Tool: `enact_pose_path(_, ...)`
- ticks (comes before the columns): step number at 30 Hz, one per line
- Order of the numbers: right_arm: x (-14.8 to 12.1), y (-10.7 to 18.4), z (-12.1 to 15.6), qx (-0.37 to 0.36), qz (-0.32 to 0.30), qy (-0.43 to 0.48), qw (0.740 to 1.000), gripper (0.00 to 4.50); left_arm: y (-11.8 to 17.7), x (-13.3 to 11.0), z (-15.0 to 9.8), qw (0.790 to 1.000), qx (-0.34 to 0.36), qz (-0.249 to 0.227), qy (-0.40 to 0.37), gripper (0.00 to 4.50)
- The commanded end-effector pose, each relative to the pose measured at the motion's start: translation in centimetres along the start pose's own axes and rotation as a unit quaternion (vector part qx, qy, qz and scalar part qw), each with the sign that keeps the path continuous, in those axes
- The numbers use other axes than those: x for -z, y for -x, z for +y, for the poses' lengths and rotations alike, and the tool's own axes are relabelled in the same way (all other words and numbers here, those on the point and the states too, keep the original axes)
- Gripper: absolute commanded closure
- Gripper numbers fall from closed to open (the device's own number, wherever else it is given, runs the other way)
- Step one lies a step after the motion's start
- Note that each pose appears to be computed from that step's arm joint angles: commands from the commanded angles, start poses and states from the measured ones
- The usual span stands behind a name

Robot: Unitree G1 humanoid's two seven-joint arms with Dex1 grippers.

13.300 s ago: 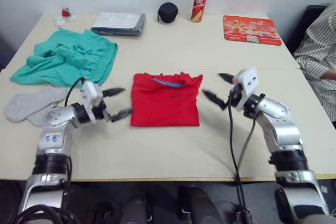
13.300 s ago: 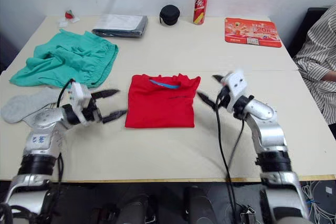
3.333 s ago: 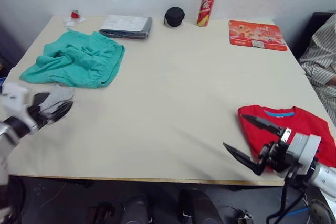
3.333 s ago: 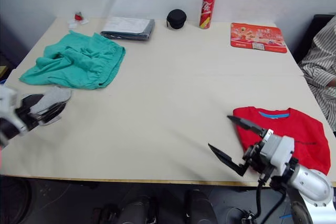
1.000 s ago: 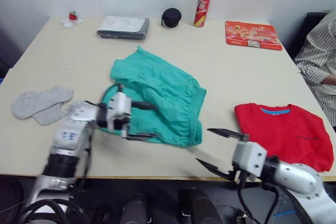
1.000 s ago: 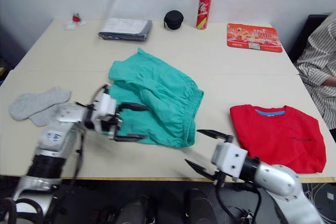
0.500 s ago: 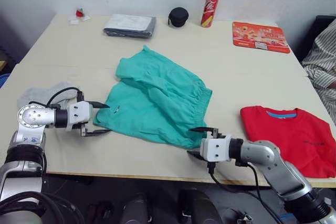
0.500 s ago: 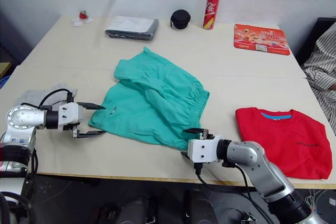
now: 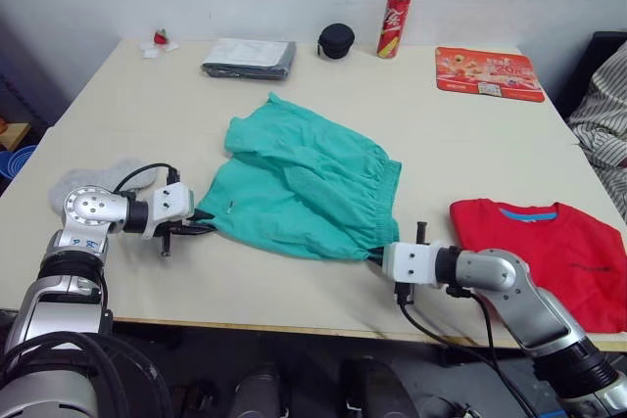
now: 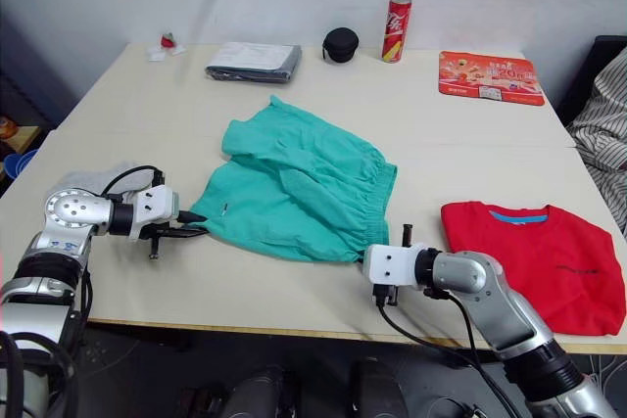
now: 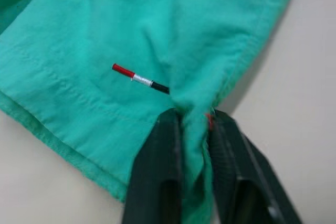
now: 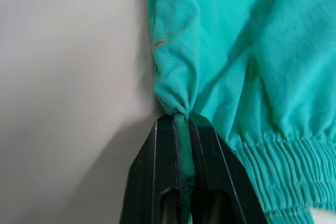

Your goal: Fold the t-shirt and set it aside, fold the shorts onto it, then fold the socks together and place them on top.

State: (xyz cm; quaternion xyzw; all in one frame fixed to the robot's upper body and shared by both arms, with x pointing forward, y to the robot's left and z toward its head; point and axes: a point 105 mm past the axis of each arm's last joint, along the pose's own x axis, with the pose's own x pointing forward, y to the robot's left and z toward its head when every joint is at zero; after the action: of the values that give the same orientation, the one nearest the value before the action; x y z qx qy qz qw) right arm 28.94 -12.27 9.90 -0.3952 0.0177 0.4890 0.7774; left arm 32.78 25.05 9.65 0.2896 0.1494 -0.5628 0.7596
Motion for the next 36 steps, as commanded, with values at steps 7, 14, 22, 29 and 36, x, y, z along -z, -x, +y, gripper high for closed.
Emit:
enact_pose_path(7,-2.8,3.5,-1.3,0.031,-0.128,-0.136,0.982,4.5,3.5,-3.5,-8.8,0.985,0.123,-0.062,0.105,4.48)
enact_pose_path(14,-3.5,5.7,3.1,-0.081,-0.118,-0.184,0.973,4.5,5.7,-3.2,-12.0,0.978,0.086,-0.043,0.187,4.48)
enact_pose_path(22,-2.6,6.0,3.5,-0.144,-0.067,-0.195,0.968,4.5,4.8,-3.9,-11.0,0.977,0.073,-0.064,0.187,4.48)
enact_pose_path(29,-7.2,4.7,-7.0,-0.026,-0.171,-0.183,0.968,4.5,4.3,-7.3,-0.2,0.985,-0.071,-0.131,0.085,4.48)
enact_pose_path(36,-19.8,11.7,-27.7,0.395,-0.299,0.057,0.867,4.5,13.6,-23.3,16.0,0.817,-0.501,-0.275,-0.082,4.48)
